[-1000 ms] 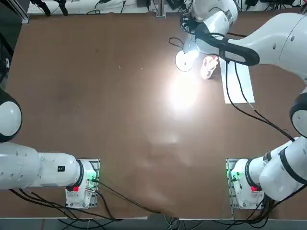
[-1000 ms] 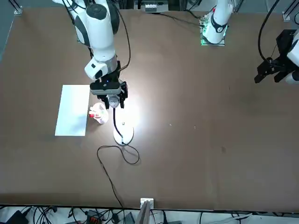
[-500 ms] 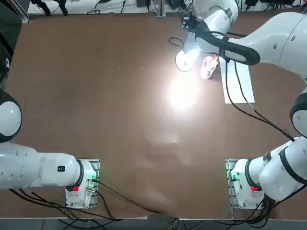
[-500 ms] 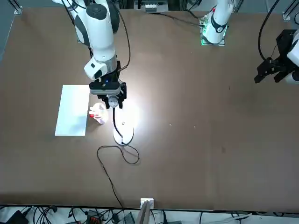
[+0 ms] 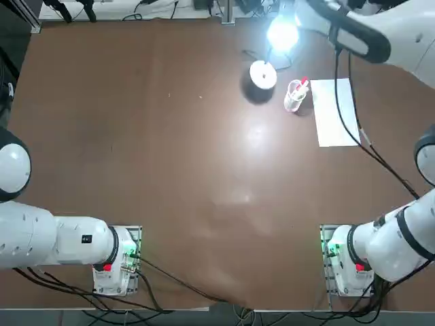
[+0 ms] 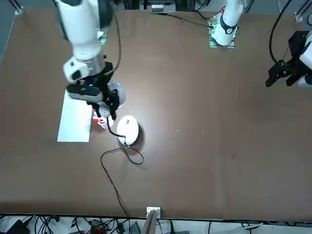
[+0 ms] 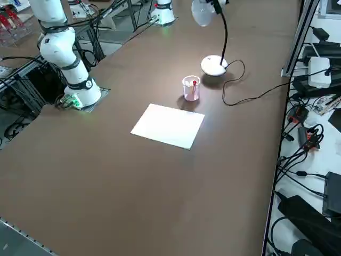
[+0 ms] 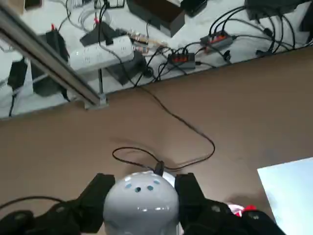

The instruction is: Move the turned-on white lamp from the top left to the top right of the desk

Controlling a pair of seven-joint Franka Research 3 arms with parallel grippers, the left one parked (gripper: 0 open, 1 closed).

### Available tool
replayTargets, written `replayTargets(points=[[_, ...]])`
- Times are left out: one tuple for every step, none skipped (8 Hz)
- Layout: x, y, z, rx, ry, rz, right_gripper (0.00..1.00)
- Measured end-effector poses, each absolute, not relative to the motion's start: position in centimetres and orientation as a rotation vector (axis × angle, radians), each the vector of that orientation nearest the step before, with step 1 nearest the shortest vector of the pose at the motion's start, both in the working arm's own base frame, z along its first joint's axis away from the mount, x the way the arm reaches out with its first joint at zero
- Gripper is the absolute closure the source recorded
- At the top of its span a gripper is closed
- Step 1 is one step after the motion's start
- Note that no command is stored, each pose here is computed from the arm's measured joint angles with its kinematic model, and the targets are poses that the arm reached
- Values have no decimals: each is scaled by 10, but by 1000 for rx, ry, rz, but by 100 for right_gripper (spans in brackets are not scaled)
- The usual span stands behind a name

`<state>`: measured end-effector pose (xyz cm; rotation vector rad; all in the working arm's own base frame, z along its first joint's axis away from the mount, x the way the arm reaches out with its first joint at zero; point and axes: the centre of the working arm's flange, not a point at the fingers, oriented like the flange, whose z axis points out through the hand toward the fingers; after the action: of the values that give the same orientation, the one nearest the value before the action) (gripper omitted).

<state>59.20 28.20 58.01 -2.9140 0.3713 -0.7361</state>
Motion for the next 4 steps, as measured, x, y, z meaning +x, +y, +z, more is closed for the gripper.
replayTargets(points=[[604, 258, 598, -2886, 438, -769, 27], [615, 231, 609, -2870, 504, -797, 27], [628, 193, 618, -2853, 594, -827, 27], [641, 146, 627, -2841, 698, -866, 27]])
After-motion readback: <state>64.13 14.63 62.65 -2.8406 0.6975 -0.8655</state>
